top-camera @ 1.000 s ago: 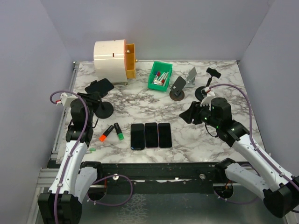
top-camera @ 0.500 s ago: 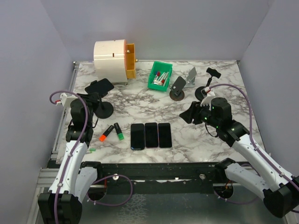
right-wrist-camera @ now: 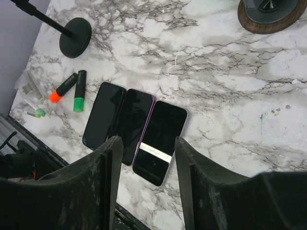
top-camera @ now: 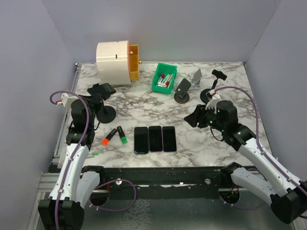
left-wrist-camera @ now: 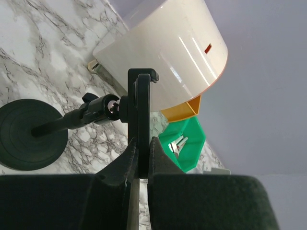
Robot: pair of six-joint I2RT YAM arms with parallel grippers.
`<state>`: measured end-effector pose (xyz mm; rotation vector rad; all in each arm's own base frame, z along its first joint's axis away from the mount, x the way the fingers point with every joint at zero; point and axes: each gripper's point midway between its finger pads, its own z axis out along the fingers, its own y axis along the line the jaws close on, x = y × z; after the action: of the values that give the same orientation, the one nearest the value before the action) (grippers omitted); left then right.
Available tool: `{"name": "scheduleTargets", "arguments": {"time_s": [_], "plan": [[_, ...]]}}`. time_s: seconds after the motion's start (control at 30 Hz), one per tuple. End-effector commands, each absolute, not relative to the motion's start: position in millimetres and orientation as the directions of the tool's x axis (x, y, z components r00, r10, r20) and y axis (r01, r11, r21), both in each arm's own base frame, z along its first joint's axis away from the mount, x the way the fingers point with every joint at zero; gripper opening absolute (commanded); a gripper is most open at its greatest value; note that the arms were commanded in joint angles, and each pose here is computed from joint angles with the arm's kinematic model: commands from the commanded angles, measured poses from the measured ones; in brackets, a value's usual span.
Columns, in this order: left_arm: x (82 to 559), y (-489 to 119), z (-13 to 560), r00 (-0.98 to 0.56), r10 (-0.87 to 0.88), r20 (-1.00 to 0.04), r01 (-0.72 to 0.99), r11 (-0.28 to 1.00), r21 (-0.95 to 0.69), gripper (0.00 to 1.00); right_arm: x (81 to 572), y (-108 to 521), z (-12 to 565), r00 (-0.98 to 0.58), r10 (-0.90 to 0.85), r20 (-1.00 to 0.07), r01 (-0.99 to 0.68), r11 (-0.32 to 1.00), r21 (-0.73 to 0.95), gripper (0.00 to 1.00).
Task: Remove the phone from the phone stand
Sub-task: Pick up the phone stand with the phone at the center of the board.
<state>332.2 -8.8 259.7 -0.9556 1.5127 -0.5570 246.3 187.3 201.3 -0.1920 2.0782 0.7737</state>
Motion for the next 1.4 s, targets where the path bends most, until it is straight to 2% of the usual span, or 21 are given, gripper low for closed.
{"name": "scheduleTargets", "arguments": {"time_s": [0.0, 0.57, 0.73, 1.07, 1.37], "plan": [[333.5, -15.5, 304.4, 0.062, -0.807, -0.587, -0.148, 0.574, -0.805, 0.0, 243.6, 187.2, 202.4, -0.586, 0.139, -0.798, -0.42, 0.791, 0.446, 0.52], [327.6, -39.4, 372.1, 0.055, -0.812, -0.581, 0.041, 0.584, -0.811, 0.0, 243.1, 186.6, 207.9, -0.576, 0.143, -0.805, -0.424, 0.789, 0.444, 0.52], [324.4, -56.1, 398.7, 0.033, -0.827, -0.561, 0.159, 0.559, -0.814, 0.0, 242.5, 186.2, 212.7, -0.569, 0.146, -0.809, -0.428, 0.788, 0.443, 0.52], [313.4, -116.5, 431.1, -0.158, -0.81, -0.564, 0.447, 0.451, -0.773, 0.0, 239.9, 185.1, 225.4, -0.553, 0.161, -0.818, -0.435, 0.781, 0.448, 0.52], [313.1, -171.4, 428.4, -0.323, -0.71, -0.625, 0.578, 0.375, -0.725, 0.0, 234.5, 172.8, 252.8, -0.484, 0.188, -0.855, -0.436, 0.795, 0.422, 0.52]]}}
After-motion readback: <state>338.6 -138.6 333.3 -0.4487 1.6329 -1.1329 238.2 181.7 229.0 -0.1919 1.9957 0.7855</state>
